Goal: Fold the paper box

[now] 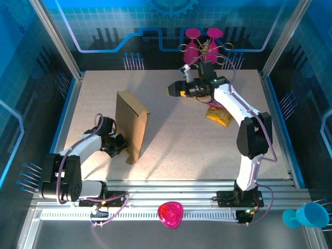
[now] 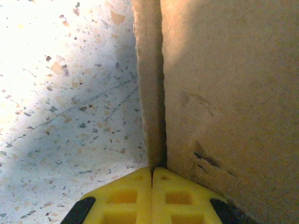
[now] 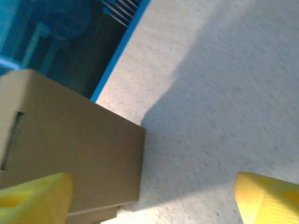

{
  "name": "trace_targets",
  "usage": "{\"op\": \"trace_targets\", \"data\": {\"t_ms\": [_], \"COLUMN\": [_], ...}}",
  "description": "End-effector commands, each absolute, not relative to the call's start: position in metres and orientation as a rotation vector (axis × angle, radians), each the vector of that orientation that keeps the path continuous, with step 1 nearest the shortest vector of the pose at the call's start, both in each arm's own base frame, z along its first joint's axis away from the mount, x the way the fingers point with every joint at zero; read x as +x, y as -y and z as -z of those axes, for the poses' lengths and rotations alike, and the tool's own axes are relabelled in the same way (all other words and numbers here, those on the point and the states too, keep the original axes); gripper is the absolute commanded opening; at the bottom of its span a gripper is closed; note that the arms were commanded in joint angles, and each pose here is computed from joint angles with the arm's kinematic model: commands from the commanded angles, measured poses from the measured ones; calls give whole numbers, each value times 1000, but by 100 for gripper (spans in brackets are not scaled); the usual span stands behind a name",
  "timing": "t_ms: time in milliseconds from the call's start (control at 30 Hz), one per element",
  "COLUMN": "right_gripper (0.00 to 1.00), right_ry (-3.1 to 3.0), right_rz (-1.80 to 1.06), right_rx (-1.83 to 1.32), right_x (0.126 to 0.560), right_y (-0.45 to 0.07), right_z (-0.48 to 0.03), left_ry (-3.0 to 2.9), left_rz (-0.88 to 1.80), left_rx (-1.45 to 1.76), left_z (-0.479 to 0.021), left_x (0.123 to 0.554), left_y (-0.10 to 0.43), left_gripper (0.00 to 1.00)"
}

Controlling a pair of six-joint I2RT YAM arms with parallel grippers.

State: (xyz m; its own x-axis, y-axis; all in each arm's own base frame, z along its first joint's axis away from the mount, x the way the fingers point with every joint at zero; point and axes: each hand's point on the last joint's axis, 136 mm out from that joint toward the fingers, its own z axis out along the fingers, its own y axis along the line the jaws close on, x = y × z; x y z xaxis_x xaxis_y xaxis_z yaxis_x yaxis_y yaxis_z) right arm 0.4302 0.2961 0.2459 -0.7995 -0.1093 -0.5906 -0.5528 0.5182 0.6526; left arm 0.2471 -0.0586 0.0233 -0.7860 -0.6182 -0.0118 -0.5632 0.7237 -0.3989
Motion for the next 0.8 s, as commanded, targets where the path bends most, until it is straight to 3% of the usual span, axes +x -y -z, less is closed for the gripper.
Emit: {"op": "trace_targets", "data": {"t_ms": [0, 267, 767], "right_gripper": [93, 97, 97], "right_ry": [-2217, -2171, -2215], "right_rz": [-1145, -934, -938], "right_rx": [-704, -977, -1165], "right_x": [407, 374, 334], "right_y": [-325, -385, -435], "right_z": [-282, -302, -282], "left_ry": [-2856, -2850, -2850], "left_rz": [508, 506, 508], "left_rx": [-971, -963, -965], "left_z": [-16, -18, -19], "left_x": [234, 237, 237], "left_y": [54, 53, 53], "left_gripper": [0, 0, 0]}}
